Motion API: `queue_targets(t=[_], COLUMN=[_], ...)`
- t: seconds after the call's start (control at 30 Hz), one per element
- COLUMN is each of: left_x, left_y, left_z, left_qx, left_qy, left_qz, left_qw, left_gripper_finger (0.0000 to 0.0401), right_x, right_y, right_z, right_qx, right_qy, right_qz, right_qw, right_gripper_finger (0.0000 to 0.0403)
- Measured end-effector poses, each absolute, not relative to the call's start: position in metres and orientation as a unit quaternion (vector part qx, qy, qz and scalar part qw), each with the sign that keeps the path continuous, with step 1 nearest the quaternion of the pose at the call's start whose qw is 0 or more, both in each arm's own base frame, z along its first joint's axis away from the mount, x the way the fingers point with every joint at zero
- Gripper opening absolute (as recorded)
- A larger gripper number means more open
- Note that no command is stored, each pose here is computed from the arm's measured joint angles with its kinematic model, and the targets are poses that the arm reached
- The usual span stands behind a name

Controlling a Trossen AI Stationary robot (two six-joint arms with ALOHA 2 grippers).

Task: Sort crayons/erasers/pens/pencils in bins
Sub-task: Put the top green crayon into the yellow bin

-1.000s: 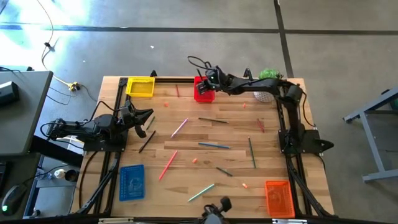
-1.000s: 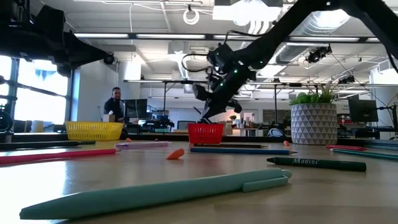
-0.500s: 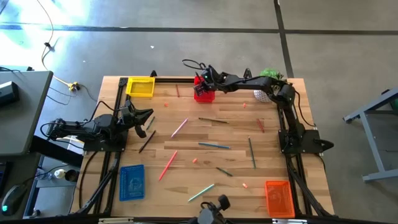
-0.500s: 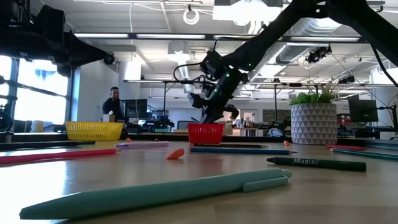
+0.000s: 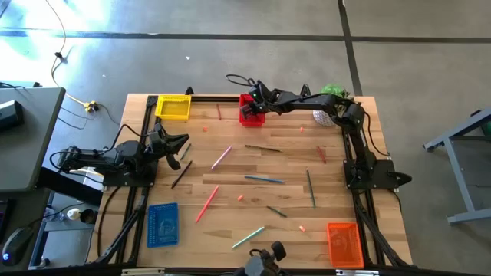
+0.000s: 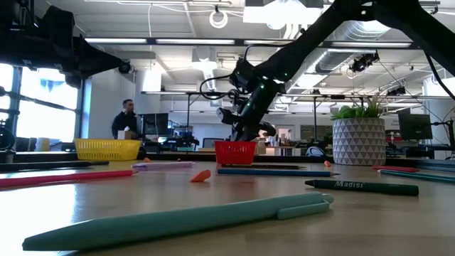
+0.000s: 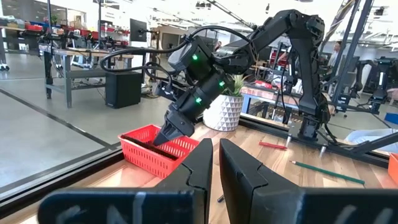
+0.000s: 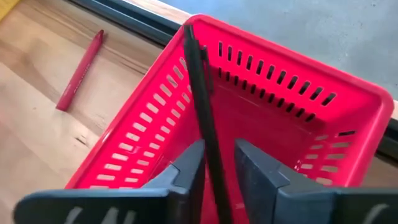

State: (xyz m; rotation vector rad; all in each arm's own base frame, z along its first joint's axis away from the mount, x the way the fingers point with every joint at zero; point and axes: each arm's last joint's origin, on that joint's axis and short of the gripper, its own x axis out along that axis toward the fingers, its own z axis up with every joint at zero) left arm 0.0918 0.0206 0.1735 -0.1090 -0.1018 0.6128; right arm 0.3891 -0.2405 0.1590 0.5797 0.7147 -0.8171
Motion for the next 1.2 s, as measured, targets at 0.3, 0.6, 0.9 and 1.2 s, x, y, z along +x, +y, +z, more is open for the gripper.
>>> queue_targets(t=[0.3, 0.6, 0.9, 1.2], left_x=[0.092, 0.092, 0.092, 0.092], left_y=[0.021, 0.021, 0.021, 0.021], left_z=[0.174, 0.174, 0.174, 0.174], left_qx=[-0.053, -0.054, -0.054, -0.054], left_qy=[-0.050, -0.050, -0.050, -0.051], left_qz=[0.301, 0.301, 0.302, 0.301], left_qw=[0.951, 0.951, 0.951, 0.951], left_gripper_finger=[0.0019, 0.0019, 0.0019, 0.0019], right_x=[0.400, 0.412, 0.387, 0.333], right_y=[-0.238, -0.196, -0.142, -0.095], right_z=[0.193, 0.230, 0.218, 0.200], right_qx=[0.176, 0.041, 0.005, -0.031], right_qy=[0.371, 0.360, 0.249, 0.128], right_qz=[-0.305, -0.219, -0.173, -0.141], right_qw=[0.859, 0.906, 0.953, 0.981], right_gripper_finger=[0.0110, 0.0009, 0.0002, 0.0001])
